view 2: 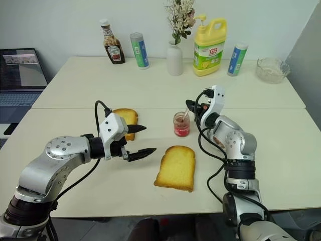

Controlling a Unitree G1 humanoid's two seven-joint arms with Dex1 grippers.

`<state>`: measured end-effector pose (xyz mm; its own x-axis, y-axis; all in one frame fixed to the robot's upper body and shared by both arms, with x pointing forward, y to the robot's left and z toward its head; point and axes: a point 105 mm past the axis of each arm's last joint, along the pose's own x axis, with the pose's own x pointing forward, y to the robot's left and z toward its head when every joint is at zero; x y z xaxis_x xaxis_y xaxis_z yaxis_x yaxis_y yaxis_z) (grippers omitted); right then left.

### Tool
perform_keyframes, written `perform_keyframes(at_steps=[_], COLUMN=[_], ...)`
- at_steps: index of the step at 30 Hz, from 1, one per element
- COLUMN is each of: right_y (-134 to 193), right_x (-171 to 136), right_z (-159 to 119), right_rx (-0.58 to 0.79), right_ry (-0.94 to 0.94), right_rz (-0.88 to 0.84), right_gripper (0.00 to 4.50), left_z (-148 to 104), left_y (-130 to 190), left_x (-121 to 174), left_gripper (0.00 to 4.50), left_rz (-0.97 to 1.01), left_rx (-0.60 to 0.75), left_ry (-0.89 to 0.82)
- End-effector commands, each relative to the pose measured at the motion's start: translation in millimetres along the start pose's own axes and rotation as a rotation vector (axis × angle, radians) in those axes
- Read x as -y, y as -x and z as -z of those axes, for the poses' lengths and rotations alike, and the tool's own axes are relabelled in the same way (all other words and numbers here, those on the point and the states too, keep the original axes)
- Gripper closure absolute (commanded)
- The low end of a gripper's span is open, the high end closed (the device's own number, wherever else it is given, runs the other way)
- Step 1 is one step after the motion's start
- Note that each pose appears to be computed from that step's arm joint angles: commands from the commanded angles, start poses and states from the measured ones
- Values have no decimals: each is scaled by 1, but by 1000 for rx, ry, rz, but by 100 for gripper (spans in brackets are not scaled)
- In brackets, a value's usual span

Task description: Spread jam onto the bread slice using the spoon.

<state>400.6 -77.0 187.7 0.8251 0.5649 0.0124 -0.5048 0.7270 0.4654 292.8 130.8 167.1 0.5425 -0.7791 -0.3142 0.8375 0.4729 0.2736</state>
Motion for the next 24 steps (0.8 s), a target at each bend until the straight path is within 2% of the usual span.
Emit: perform_keyframes(at_steps=[1,24], right_y=[0,11], right_x=[-16,-5], right_z=[-25,-44], right_rx=[77,145], right_ry=[14,-195], right_rz=[-46,2], right_gripper=[448,448], left_z=[-8,-6], left_y=[-1,-3], left_x=[0,0], left_gripper=[0,0], left_rz=[-2,7], left_rx=[25,23], left_ry=[-38,-50])
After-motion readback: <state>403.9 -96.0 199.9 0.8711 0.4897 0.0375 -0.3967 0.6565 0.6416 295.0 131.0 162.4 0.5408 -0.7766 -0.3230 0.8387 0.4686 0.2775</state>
